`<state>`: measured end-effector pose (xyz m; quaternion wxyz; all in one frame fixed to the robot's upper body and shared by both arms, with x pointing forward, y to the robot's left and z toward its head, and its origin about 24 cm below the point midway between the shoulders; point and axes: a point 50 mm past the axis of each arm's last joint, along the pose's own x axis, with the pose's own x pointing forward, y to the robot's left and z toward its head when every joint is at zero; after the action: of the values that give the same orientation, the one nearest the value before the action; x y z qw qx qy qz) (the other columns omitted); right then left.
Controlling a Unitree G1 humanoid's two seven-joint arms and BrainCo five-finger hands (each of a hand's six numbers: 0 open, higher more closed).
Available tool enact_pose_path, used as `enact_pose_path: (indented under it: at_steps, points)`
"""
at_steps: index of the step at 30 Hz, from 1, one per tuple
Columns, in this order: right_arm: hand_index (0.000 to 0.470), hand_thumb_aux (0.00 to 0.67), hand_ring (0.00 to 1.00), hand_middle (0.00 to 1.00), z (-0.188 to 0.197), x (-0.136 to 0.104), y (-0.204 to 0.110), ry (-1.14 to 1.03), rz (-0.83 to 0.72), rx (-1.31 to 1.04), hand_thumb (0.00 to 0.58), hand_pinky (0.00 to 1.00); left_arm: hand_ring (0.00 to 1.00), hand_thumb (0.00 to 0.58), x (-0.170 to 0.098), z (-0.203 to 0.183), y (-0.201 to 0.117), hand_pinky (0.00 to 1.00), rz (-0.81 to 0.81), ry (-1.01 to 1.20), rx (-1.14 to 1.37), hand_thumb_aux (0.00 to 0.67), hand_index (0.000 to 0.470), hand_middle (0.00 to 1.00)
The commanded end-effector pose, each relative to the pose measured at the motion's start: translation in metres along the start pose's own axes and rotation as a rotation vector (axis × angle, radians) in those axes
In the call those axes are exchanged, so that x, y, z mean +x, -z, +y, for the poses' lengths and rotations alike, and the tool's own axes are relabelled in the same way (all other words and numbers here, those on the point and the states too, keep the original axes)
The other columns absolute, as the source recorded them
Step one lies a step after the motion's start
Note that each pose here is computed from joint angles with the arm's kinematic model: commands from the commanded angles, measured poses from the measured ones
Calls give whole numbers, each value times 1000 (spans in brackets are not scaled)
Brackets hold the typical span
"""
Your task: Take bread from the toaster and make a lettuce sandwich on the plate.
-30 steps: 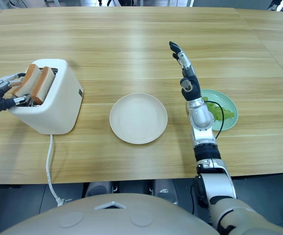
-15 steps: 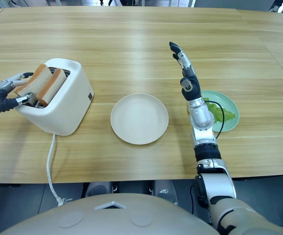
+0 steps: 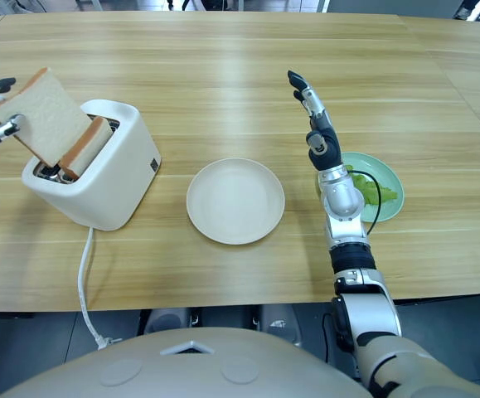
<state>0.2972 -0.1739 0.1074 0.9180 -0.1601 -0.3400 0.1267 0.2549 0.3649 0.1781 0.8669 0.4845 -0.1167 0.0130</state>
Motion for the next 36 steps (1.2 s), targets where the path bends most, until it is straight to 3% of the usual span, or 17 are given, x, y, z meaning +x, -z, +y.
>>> enact_pose_path:
  at_steps: [1, 2, 3, 4, 5, 6, 7, 23, 30, 36]
  points:
    - [0, 0, 0, 0, -3, -2, 0, 5, 5, -3, 0, 0, 47, 580, 2, 2, 2, 47, 14, -24, -41, 670, 460, 47]
    - [0, 0, 0, 0, -2, -2, 0, 5, 5, -3, 0, 0, 125, 580, 2, 2, 2, 125, 15, -24, -48, 670, 460, 125]
    - [0, 0, 0, 0, -3, -2, 0, 5, 6, -3, 0, 0, 384, 580, 3, 1, 2, 384, 17, -24, -55, 670, 460, 384]
    - [0, 0, 0, 0, -3, -3, 0, 6, 6, -3, 0, 0, 384, 580, 3, 1, 2, 384, 18, -27, -63, 670, 460, 384]
    - [0, 0, 0, 0, -2, -3, 0, 6, 6, -2, 0, 0, 635, 580, 4, 1, 3, 635, 18, -30, -69, 670, 460, 635]
    - [0, 0, 0, 0, -2, -3, 0, 6, 7, -2, 0, 0, 635, 580, 4, 2, 3, 635, 16, -36, -80, 670, 460, 635]
    - [0, 0, 0, 0, -2, -3, 0, 6, 7, -2, 0, 0, 1000, 580, 5, 3, 2, 1000, 9, -45, -99, 670, 460, 1000]
    - [0, 0, 0, 0, -5, -4, 1, 18, 11, -8, 0, 0, 1000, 580, 31, 10, -29, 1000, -242, -86, -643, 670, 460, 1000]
    - [0, 0, 0, 0, -12, -9, 1, 33, 20, -29, 0, 0, 1000, 580, 55, -5, -68, 1000, -408, 43, -883, 670, 460, 1000]
    - [0, 0, 0, 0, -32, -14, 2, 80, 50, -112, 0, 0, 1000, 580, 73, -42, -112, 1000, -514, 262, -1012, 670, 460, 1000]
